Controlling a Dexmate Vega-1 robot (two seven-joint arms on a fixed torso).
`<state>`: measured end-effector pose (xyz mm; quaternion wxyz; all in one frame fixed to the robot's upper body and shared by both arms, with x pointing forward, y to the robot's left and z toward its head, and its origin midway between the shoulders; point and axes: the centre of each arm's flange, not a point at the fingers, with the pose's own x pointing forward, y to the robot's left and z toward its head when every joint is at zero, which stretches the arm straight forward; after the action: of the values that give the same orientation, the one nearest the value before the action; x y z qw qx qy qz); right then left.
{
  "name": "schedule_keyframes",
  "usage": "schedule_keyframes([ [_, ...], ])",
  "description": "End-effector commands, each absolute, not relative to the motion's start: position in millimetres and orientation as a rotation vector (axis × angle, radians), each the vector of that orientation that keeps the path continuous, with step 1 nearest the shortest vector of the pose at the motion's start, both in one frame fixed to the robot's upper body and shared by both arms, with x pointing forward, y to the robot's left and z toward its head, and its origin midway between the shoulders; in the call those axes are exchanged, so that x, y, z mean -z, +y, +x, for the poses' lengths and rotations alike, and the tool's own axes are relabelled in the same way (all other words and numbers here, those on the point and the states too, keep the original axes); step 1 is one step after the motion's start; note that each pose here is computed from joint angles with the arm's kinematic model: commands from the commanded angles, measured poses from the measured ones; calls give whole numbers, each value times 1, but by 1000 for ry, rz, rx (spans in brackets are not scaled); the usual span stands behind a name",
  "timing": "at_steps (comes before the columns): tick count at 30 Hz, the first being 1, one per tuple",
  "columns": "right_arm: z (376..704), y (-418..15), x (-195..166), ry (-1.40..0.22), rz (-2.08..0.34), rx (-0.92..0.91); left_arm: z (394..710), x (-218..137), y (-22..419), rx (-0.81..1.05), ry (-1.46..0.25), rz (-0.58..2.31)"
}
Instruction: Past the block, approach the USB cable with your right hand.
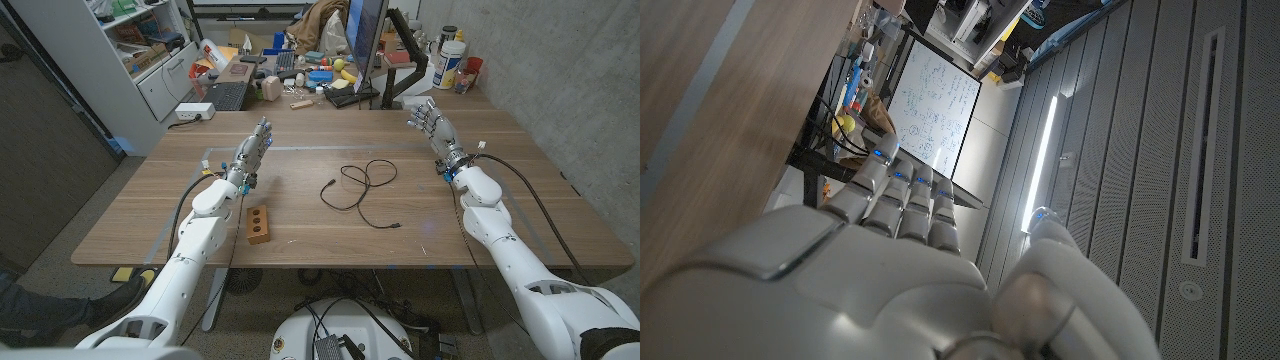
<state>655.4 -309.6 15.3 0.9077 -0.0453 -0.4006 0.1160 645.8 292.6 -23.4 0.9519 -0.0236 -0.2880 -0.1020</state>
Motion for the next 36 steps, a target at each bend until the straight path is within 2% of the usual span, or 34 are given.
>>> schedule_keyframes([
  [1, 648, -313, -23, -876, -135, -247, 647, 25, 292, 204, -580, -55],
  [36, 624, -297, -41, -1037, -360, -238, 648, 25, 297, 202, -573, -52],
])
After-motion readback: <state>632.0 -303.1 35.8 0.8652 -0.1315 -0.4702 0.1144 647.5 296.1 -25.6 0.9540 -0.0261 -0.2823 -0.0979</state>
